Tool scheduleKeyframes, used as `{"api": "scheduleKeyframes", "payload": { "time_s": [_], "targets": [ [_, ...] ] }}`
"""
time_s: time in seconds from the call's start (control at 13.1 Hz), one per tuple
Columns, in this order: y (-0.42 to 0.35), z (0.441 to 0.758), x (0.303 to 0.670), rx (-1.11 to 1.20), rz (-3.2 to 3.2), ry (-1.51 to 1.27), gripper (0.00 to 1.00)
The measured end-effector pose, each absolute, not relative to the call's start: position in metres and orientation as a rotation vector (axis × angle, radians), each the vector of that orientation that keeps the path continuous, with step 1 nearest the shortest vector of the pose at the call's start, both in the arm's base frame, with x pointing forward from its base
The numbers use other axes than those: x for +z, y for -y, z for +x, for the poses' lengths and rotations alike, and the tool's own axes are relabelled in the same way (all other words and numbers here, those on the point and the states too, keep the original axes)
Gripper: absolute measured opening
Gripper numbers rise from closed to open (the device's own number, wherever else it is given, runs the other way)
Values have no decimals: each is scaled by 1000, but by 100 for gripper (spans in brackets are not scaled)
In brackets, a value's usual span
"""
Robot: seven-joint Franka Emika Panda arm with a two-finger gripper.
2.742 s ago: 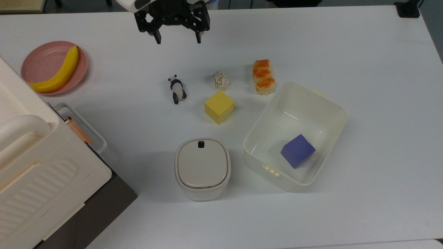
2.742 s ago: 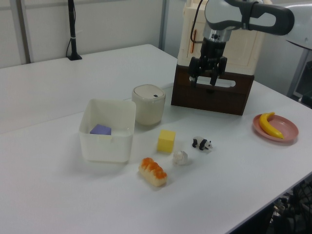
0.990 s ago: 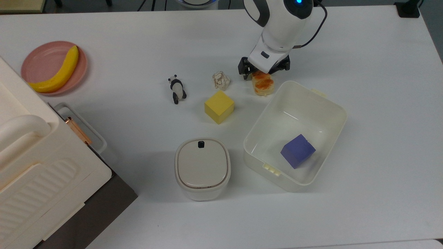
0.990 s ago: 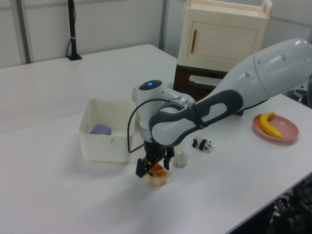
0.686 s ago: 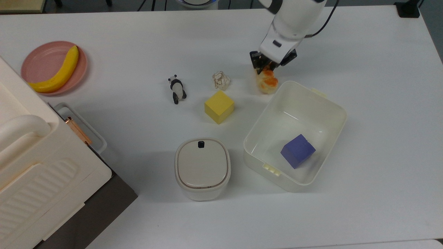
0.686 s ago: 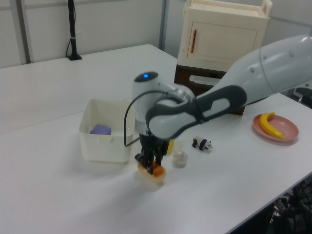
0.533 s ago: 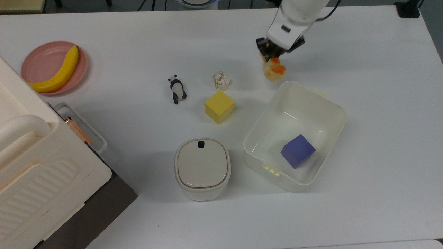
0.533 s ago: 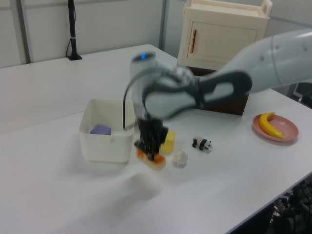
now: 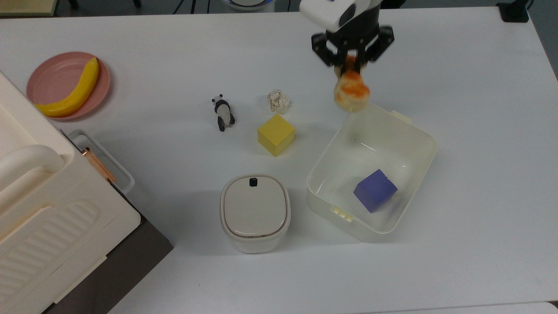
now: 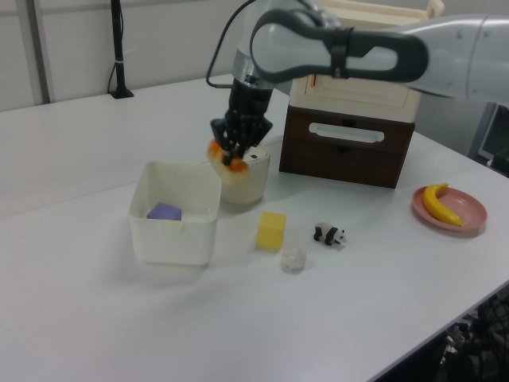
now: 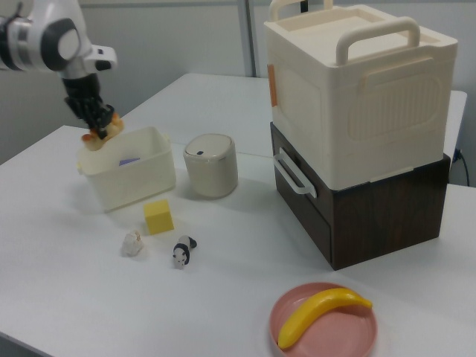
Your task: Put the bread in the basket
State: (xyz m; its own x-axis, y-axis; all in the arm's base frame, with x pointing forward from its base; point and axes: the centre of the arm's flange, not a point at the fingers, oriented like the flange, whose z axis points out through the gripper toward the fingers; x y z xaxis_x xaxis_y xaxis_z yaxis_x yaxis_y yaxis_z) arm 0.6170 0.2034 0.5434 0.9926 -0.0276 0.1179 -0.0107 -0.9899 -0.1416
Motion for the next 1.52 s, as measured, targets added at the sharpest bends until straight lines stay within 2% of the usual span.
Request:
{"api": "scheduleKeyframes", "payload": {
  "time_s": [0.23, 0.3, 0.38, 0.46, 0.53, 0.69, 0.91, 1.22, 1.52],
  "targets": [
    [-213, 659, 490, -293, -2890, -407, 26],
    [-226, 662, 476, -290, -2865, -498, 34],
    [-238, 662, 467, -296, -2855, -571, 47],
    [-250, 661, 458, -305, -2862, -636, 66],
    [-252, 661, 455, -304, -2866, -652, 79],
    [-249, 663, 459, -317, -2869, -642, 97],
    [-228, 647, 486, -180, -3028, -421, 100],
    [-152, 604, 561, 39, -3128, -160, 100],
    [-67, 590, 585, 107, -3165, -93, 100]
  ]
}}
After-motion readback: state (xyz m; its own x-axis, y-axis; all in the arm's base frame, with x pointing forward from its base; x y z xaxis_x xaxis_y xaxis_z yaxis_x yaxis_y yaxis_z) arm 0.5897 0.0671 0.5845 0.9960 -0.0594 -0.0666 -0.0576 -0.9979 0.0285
